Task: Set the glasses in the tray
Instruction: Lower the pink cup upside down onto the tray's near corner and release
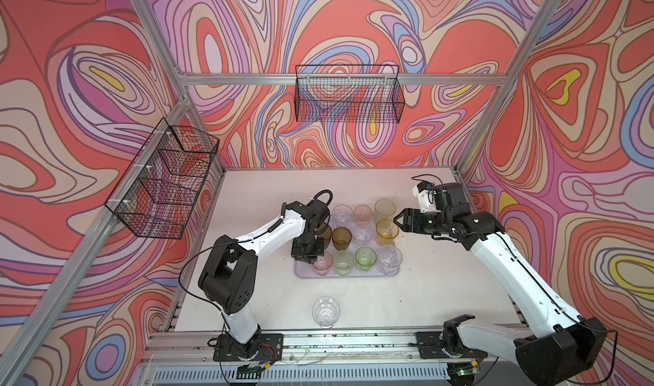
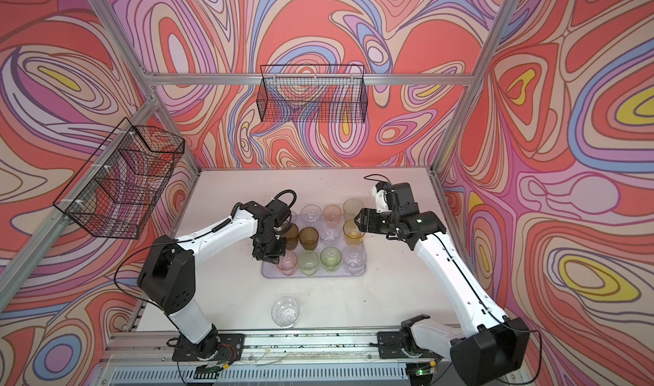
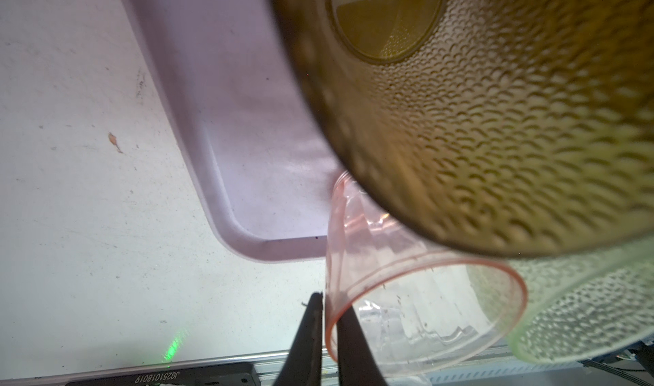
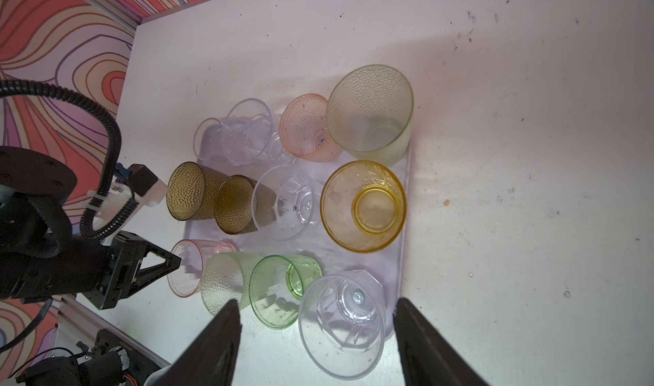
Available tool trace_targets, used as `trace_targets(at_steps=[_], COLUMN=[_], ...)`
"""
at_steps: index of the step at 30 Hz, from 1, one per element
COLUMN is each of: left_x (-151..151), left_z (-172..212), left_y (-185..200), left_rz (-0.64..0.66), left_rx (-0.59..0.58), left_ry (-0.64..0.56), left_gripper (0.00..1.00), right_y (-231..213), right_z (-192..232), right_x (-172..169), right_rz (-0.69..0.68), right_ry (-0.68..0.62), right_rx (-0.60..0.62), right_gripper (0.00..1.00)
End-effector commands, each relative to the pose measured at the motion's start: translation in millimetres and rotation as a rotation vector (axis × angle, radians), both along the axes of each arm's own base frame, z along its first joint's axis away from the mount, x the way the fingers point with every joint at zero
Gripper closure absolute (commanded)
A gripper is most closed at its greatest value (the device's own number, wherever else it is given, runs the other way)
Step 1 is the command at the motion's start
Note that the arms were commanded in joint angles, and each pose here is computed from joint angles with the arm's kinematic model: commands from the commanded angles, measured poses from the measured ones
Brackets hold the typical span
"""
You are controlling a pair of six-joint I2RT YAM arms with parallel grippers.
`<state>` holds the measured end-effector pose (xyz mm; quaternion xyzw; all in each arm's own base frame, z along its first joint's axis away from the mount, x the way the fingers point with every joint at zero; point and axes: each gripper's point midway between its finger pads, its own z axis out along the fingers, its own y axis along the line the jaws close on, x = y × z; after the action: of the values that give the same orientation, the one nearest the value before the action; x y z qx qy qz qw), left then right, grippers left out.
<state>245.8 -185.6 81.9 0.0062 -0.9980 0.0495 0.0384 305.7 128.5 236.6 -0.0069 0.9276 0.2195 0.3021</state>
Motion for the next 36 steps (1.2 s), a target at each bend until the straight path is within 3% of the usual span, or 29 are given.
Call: trace_targets(at_steps=[1,6,14,22,36], left_x=[-3,-1,9,15,5], left_z=[-1,8,36,70,120], left_y=[0,2,8,3,15], left_rz=[0.011,0.002,-0.042,-0.113,-0.225], left_rx=[0.018,0.025,0.053,-0.008,-0.022], left_ry=[0.021,0.003,-0.065,-0.16,-0.253], left_gripper=[0.81,0.73,0.7,0.65,0.63], right_y=[-2,-2,-3,0,3], right_z=[2,1,1,0,5], right_x=[-3,-3,-3,-2,2], right_rz=[0.006,0.007,0.006,0.012,0.018], right_ry=[-0.012,-0.01,-0.012,-0.01,-0.018], right_rx=[-0.005,-0.005,-0.011,-0.001,0.012], right_gripper=[0.29,0.3,0.3,0.29,0.29])
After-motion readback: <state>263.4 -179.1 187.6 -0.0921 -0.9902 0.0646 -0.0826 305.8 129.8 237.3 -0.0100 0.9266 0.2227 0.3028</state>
